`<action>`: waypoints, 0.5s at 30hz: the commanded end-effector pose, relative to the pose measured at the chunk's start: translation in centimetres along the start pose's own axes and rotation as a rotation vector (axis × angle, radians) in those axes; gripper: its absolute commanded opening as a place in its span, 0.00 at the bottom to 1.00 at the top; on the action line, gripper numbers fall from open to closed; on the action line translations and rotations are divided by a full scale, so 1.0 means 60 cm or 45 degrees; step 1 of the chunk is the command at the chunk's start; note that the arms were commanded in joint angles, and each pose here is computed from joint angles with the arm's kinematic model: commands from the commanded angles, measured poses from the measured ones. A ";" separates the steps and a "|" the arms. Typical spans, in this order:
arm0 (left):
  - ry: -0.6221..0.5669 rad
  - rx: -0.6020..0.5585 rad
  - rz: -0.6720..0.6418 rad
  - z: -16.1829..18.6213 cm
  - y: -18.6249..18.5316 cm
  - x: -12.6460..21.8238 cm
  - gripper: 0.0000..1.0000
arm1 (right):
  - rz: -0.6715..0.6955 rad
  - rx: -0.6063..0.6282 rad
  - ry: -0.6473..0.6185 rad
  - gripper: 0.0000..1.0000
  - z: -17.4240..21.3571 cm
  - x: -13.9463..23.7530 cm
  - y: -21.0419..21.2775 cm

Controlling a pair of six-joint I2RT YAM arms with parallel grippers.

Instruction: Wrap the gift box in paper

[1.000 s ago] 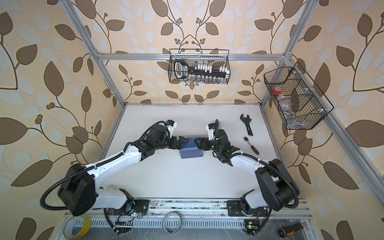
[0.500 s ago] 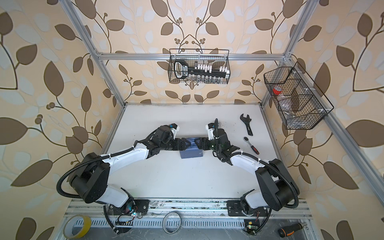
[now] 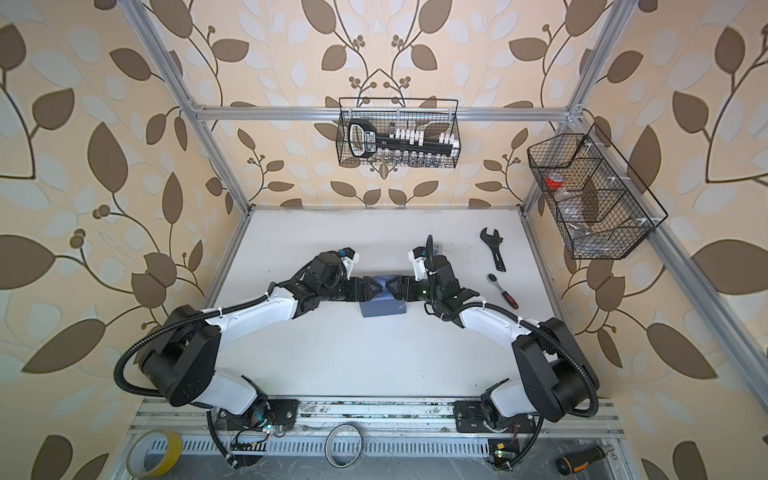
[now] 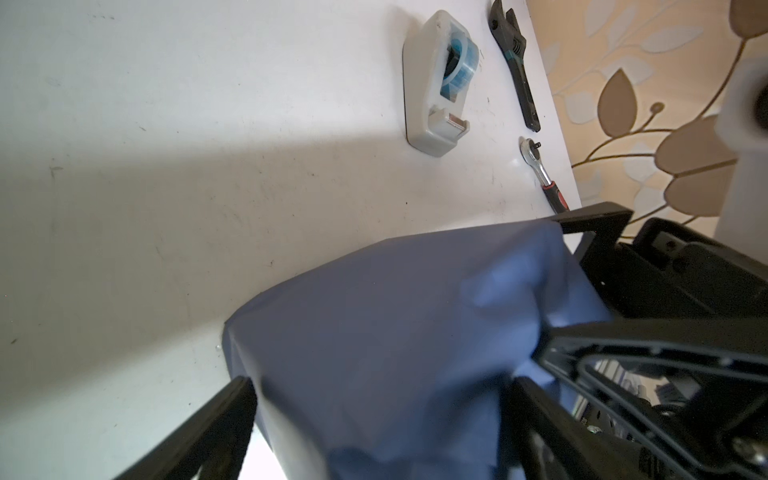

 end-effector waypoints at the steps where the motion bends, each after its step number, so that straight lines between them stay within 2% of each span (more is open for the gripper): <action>1: 0.031 0.016 -0.015 0.007 0.002 0.015 0.96 | 0.081 -0.032 0.057 0.81 0.028 0.000 -0.034; 4: -0.032 0.048 -0.002 -0.010 0.008 0.027 0.97 | 0.086 -0.034 0.062 0.81 0.036 -0.002 -0.043; 8: -0.040 0.066 0.035 -0.024 0.009 0.022 0.96 | 0.079 -0.039 0.072 0.80 0.044 -0.006 -0.049; 15: 0.021 0.086 0.019 0.011 0.021 0.012 0.94 | 0.056 -0.037 0.069 0.80 0.042 -0.008 -0.049</action>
Point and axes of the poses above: each gripper's point midway between its finger pads, its own x axis back along the fingers, its own y axis along the line the jaws close on, z = x × y, the point moved 10 cm from there along x, back along the fingers, and after that the axes turned 14 degrees about -x, right-handed, at the moved point
